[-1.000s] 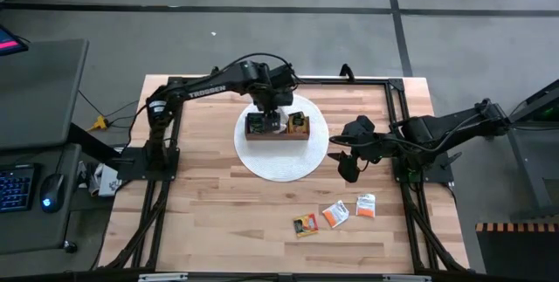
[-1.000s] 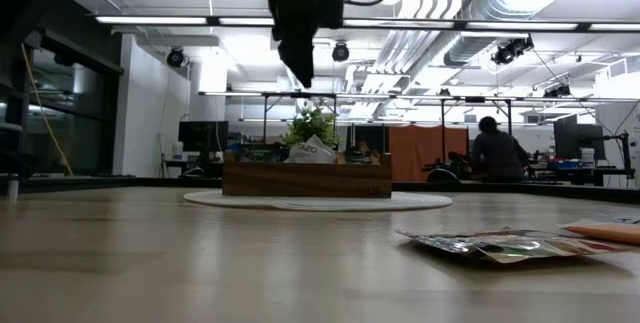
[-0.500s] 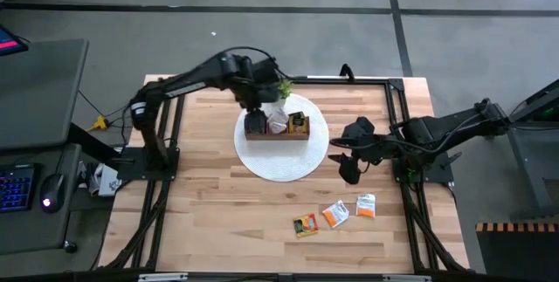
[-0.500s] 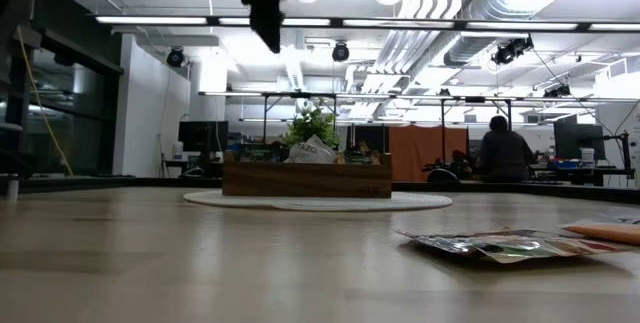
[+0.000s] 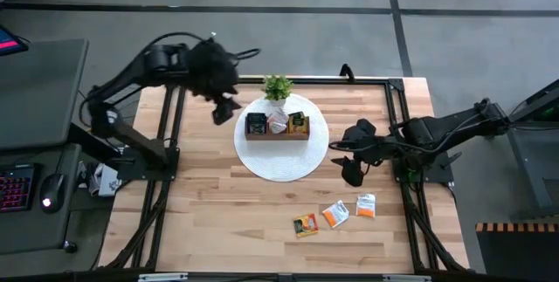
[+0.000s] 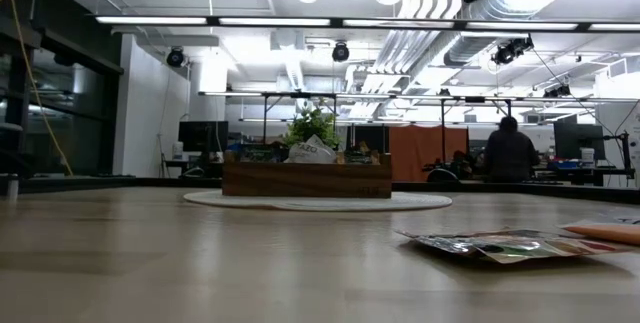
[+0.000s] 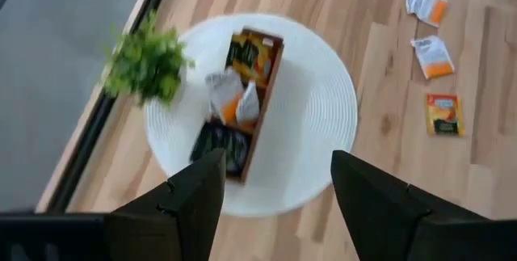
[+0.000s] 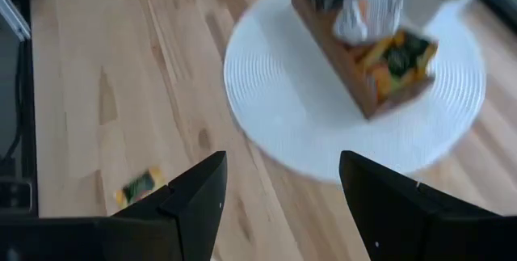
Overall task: Pick & Place Tea
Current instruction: Put the white orange tea bag into the middle section of the wooden organizer
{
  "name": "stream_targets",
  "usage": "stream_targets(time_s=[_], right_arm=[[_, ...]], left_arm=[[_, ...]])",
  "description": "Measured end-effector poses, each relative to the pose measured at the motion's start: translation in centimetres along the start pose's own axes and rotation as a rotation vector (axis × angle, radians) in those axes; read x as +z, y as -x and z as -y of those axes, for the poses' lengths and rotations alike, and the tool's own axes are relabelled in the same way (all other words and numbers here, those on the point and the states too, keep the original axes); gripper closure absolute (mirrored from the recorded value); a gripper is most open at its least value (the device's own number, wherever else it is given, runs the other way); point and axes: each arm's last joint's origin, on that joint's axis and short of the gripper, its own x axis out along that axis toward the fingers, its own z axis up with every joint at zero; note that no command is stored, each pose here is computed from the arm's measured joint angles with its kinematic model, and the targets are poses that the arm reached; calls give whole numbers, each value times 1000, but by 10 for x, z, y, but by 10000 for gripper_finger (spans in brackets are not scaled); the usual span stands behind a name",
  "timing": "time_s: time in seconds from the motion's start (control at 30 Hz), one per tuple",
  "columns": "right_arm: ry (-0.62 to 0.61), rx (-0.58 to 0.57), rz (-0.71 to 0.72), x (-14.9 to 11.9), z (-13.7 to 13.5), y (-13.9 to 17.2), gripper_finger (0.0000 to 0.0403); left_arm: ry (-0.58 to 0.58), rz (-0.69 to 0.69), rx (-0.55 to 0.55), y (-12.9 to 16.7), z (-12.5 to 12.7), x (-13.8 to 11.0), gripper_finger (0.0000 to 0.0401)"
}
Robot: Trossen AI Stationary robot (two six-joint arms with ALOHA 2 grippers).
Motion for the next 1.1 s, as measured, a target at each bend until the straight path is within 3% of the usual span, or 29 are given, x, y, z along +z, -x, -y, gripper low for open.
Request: stream_targets(time_s=[0.27, 0.53, 0.9, 1.1], right_arm=[[-163, -6, -213, -23, 3, -2, 167], [-333, -23, -380, -59, -2, -16, 167], [-462, 23, -429, -115, -5, -52, 167], [-522, 106, -411, -137, -2, -72, 167]], left_arm=[[69, 49, 69, 33, 15, -41, 178], [160, 64, 49, 26, 27, -96, 178], [280, 165, -83, 3, 31, -168, 178], [310, 226, -124, -7, 29, -192, 178]])
